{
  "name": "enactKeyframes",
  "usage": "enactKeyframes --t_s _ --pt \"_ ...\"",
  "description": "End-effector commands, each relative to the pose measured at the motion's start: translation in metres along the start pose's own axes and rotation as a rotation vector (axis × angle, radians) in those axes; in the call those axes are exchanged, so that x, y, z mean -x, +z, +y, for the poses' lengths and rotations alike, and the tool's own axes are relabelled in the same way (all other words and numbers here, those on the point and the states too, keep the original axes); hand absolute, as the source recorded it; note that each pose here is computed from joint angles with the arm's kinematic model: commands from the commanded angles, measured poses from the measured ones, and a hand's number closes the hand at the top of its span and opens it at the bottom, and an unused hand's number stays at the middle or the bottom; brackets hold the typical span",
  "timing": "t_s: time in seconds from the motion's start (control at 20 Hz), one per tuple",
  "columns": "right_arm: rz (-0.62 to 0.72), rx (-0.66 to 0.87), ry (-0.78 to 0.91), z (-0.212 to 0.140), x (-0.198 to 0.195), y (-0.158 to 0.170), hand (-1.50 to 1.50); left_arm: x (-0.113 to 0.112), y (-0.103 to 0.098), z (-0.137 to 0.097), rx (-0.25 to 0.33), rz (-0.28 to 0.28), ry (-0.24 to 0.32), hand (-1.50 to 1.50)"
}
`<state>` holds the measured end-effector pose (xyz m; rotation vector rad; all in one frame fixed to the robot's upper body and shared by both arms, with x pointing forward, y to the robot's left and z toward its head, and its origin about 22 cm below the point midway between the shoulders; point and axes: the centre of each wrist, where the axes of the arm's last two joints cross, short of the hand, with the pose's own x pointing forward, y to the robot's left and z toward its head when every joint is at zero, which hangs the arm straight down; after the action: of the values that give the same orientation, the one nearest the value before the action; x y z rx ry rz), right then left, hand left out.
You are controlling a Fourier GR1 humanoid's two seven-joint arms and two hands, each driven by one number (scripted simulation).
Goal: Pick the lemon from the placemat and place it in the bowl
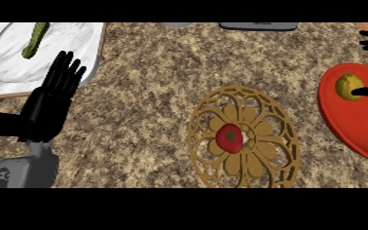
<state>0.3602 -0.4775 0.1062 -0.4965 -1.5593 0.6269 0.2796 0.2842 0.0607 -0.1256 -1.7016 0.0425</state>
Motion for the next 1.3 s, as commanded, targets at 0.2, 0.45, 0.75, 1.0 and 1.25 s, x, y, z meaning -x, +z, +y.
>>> enactKeyframes --t_s 0.2,0.45,0.75,1.0,1.25 --pt "-0.003 0.237 -0.336 -0.048 0.010 0.027 -1.50 0.002 0.003 0.002 0.019 -0.006 -0.006 0.00" --pt "0.022 0.291 -0.332 -0.099 0.021 0.081 -1.50 -0.007 0.000 0.004 -0.013 -0.014 -0.010 0.00" --pt "0.066 0.300 -0.351 -0.121 0.035 0.129 -1.50 -0.003 -0.007 0.000 -0.017 -0.017 -0.004 0.00" --pt "0.083 0.306 -0.350 -0.132 0.041 0.156 -1.50 0.001 0.005 0.001 -0.019 -0.022 0.019 0.00" --pt "0.087 0.262 -0.352 -0.140 0.043 0.175 -1.50 -0.007 0.001 0.008 -0.005 -0.034 0.008 0.00"
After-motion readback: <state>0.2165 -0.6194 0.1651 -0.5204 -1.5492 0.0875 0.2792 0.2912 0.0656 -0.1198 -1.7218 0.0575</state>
